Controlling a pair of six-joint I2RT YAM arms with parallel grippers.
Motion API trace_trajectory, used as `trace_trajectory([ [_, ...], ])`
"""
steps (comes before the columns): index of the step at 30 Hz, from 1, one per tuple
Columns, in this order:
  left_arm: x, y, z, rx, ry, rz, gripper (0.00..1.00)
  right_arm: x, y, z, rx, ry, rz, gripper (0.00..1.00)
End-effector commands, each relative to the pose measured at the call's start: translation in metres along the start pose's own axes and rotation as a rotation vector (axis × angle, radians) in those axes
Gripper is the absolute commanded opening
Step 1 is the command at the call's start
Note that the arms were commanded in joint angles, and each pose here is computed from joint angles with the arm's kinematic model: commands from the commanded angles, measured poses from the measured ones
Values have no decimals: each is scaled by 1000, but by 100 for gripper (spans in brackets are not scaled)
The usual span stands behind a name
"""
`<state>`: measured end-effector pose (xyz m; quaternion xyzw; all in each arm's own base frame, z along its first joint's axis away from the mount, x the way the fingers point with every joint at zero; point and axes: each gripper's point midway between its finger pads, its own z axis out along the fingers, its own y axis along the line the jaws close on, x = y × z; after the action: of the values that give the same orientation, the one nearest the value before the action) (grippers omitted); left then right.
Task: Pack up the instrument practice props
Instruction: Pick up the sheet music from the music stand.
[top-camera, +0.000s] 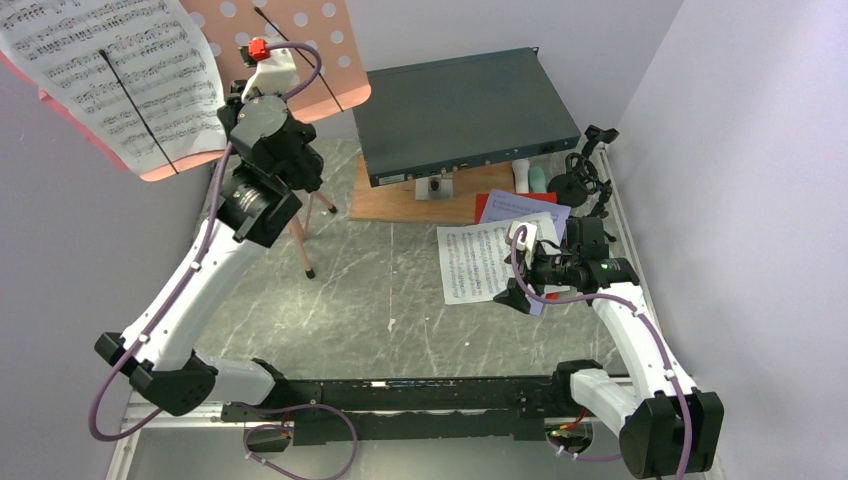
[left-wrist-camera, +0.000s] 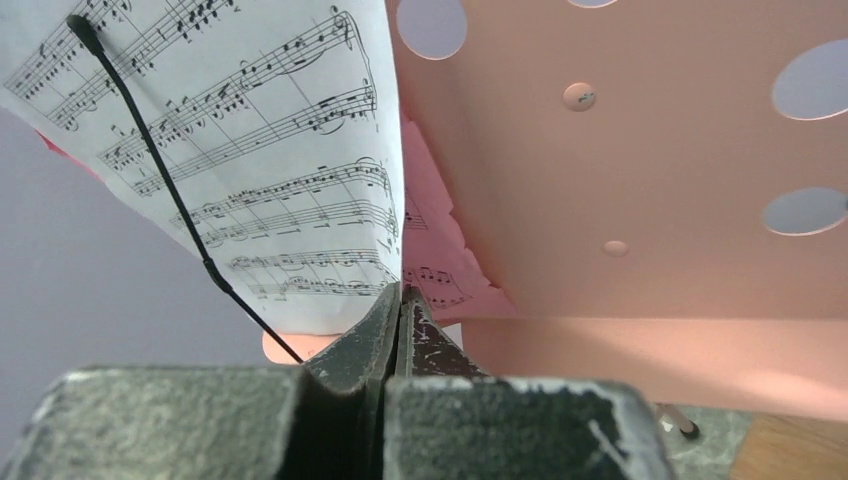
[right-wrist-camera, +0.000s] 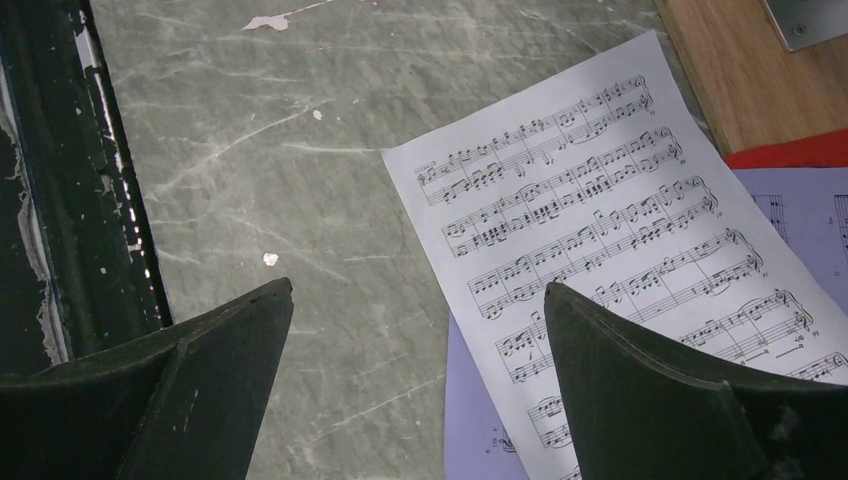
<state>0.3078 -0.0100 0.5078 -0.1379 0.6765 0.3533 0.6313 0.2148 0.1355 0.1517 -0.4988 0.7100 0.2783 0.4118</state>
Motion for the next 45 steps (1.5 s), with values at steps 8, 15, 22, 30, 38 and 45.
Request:
trace_trajectory([
  [8, 5, -17, -25, 355, 15, -147, 0, -3, -5, 2, 11, -14, -27, 100],
  [15, 1, -39, -50, 621, -18, -169, 0, -3, -5, 1, 16, -12, -29, 100],
  [22, -10, -44, -67, 752, -84, -223, 0, -3, -5, 1, 17, -12, -30, 100],
  [30, -7, -56, -74, 807, -82, -220, 0, -3, -5, 1, 20, -11, -31, 100],
  [38, 11, -66, -71, 783, -13, -233, 3, -3, -4, 1, 20, -11, -35, 100],
  [45, 14, -87, -92, 943, -13, -228, 0, -3, -4, 0, 21, -12, -37, 100],
])
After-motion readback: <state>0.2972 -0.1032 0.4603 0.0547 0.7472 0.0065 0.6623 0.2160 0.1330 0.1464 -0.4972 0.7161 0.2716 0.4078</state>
